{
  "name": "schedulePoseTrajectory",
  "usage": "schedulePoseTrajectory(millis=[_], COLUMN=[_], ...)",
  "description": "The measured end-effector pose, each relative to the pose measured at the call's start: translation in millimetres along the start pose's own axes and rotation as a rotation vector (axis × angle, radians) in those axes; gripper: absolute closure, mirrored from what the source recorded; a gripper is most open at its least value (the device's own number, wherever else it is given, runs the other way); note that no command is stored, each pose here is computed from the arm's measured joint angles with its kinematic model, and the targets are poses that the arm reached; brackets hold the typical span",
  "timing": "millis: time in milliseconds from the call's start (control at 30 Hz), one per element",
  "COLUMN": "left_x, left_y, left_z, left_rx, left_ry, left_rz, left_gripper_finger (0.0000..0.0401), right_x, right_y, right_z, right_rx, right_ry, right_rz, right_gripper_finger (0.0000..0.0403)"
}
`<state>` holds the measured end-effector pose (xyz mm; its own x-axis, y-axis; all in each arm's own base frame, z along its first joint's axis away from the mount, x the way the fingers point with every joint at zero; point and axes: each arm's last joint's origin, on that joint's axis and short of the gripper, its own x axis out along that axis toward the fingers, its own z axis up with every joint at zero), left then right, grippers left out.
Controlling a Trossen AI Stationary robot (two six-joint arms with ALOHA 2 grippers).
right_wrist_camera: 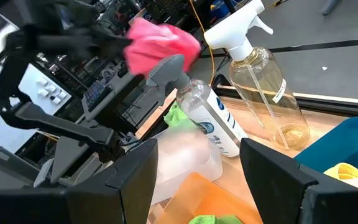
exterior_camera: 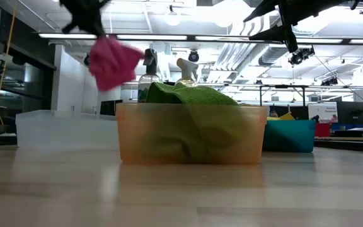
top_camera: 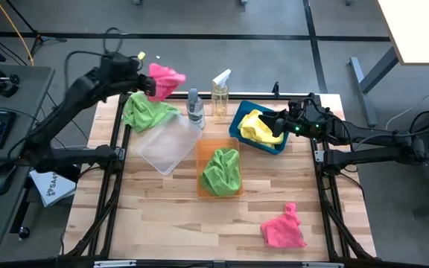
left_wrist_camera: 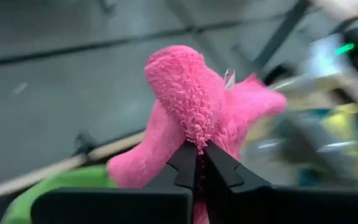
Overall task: Sort microfiber towel by color & place in baskets
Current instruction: Put the top pink microfiber towel into the transparent bin
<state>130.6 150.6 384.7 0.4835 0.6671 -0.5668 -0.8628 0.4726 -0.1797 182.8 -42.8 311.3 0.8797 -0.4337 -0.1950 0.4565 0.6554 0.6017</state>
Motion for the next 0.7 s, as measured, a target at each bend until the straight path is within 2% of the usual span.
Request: schedulePoseTrajectory(millis=[200,400,533,633,700], left_x=[-56,-83,-89,-95,-100], left_y=[-32,-65,-89,-102,-105], left_z=[2,-3,-17,-37,-51], left_rx=[0.02,0.051,0.146,0.285,0.331], left_ry=[-0.132,-0.216,-0.146,-0.006,0.098], left_rz=[-0.209,-0.458,-0.596,-0.707,-0.726], left_gripper_finger=[0.0401,0.0401,0.0401,0.0401,0.0401], right_x=[-1,-5,-6,-6,-6], right_y=[5,11,10,10,10], right_z=[6,14,14,14,14], right_rx=[-0.02,-0.056,-0.057,-0.064,-0.067], right_ry=[-0.062,-0.14,-0.138,-0.137,-0.133], right_rz=[0.051,0.109,0.108,0.106,0.103], right_gripper_finger=[0.0178,0.0178,0.0178,0.0178,0.0178])
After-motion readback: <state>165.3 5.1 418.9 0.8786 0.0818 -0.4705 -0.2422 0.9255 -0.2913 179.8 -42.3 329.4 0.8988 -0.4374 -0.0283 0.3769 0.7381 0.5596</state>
